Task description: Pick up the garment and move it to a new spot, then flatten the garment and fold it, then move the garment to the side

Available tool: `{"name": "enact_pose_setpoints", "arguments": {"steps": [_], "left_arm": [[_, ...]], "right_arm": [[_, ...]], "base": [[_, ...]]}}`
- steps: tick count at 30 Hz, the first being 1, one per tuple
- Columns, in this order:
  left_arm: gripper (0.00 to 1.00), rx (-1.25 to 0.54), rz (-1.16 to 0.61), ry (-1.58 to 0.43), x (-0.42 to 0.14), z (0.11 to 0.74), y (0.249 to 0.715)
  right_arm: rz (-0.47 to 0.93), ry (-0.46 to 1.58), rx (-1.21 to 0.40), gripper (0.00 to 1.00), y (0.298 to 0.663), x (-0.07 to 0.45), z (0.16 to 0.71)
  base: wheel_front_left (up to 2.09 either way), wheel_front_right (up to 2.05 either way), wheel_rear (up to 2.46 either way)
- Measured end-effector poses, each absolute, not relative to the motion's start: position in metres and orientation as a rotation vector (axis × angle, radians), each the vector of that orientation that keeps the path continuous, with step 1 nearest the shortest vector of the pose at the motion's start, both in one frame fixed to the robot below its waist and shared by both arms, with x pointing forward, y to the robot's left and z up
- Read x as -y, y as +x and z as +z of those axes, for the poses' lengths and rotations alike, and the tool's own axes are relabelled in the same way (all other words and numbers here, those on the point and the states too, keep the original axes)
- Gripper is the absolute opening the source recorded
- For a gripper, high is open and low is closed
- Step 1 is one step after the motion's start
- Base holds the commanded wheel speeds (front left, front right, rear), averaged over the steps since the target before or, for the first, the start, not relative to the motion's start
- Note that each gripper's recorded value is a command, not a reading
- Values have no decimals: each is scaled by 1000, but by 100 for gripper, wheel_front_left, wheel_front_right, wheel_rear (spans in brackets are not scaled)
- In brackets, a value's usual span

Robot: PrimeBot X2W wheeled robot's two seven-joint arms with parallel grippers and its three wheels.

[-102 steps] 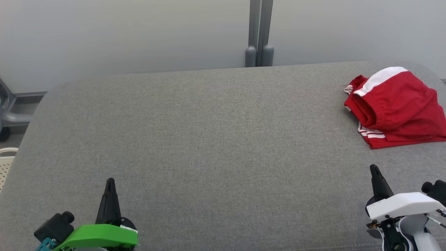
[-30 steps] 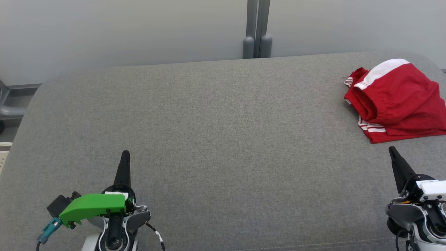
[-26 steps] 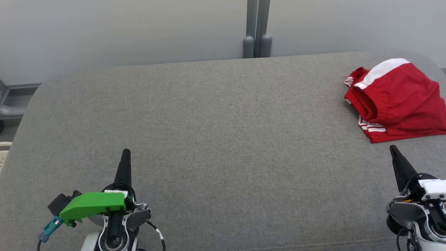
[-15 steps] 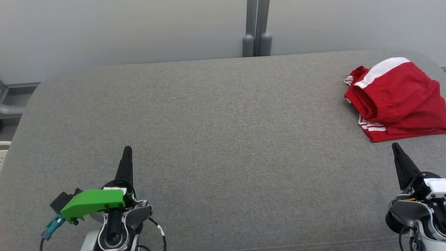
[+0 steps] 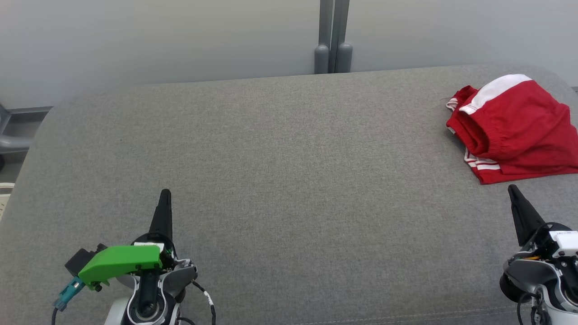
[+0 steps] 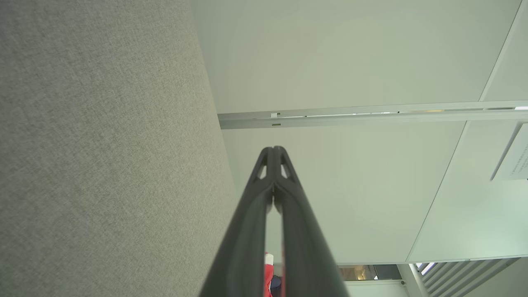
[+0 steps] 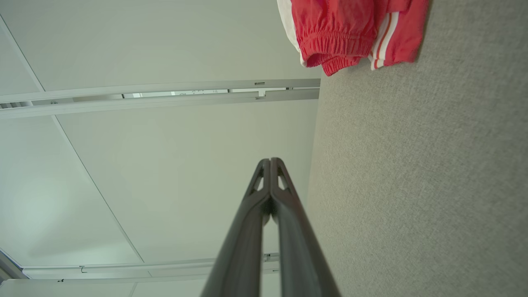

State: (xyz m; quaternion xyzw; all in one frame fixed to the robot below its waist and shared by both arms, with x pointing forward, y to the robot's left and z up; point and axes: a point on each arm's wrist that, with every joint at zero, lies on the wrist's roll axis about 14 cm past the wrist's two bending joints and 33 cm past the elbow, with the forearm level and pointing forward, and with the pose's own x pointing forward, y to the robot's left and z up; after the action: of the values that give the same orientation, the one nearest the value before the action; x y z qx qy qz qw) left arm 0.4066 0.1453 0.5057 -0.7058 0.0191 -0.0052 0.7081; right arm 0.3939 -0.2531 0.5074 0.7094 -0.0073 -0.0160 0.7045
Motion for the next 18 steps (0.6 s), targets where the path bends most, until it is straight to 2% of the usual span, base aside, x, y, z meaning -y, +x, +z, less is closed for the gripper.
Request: {"name": "enact_pose_setpoints", "arguments": {"steps": [18], "left_arm": [[0,-43,-12,-1567,-145,506,407]], "right_arm": [[-35,1577,16,0,394,253,507]], "base": [[0,0,0]]}}
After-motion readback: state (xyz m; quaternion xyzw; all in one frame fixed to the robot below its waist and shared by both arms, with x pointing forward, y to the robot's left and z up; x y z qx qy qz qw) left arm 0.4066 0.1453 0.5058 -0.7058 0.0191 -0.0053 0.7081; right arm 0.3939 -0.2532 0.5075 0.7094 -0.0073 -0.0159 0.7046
